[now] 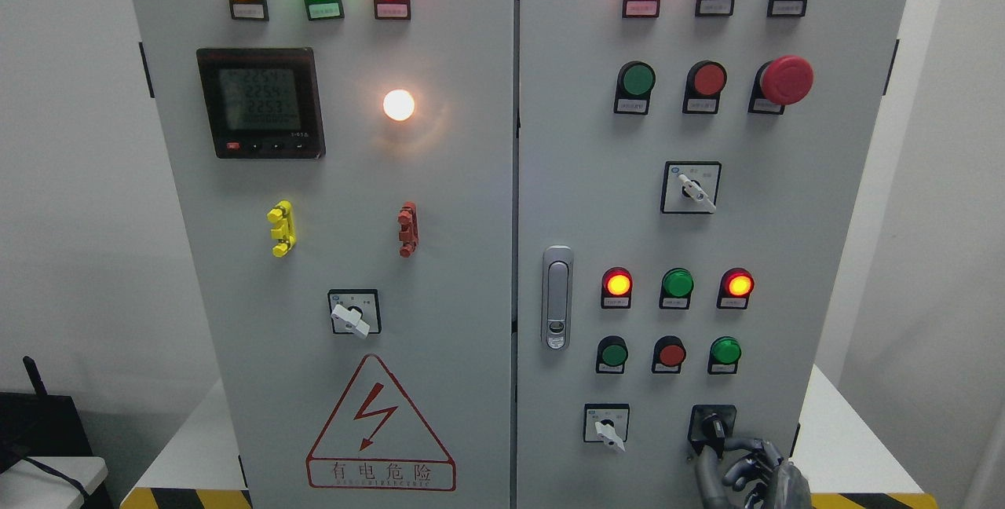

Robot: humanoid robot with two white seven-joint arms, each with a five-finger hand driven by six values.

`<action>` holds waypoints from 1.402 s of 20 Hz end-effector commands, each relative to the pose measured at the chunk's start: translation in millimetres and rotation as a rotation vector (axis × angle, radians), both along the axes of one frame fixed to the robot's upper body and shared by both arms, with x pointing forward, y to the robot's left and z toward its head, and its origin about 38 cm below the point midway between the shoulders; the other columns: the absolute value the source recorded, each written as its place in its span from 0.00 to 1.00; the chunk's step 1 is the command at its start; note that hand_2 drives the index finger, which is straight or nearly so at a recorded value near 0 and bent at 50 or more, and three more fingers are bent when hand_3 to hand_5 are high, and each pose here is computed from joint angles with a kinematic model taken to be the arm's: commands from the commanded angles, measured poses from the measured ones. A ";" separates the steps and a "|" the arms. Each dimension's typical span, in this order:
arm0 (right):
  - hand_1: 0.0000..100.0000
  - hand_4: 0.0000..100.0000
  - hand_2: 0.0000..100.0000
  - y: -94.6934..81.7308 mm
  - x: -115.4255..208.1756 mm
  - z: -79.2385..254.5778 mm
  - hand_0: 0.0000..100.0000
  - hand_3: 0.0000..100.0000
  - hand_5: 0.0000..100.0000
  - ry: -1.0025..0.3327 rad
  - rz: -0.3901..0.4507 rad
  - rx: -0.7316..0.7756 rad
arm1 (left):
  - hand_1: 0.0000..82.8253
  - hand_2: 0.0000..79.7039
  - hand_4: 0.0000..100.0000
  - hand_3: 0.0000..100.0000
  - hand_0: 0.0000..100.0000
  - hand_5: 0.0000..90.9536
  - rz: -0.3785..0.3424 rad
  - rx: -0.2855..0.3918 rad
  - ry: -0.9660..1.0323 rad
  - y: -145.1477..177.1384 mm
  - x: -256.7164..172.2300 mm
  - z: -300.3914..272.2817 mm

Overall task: Trip black knob to open circuit
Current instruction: 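Close the right hand's fingers around the black knob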

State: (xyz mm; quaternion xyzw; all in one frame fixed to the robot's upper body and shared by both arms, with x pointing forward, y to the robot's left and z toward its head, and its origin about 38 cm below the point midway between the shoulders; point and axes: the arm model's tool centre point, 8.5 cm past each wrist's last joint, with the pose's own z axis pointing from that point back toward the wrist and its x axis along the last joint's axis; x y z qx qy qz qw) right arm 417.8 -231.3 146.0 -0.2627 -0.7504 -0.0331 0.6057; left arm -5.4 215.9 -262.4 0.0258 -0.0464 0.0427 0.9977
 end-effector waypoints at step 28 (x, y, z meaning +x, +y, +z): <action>0.77 0.89 0.59 1.7 0.6 -0.6 0.55 0.92 0.94 0.005 0.014 0.015 | 0.47 0.00 0.00 0.00 0.12 0.00 -0.034 -0.001 -0.008 -0.2 5.2 0.0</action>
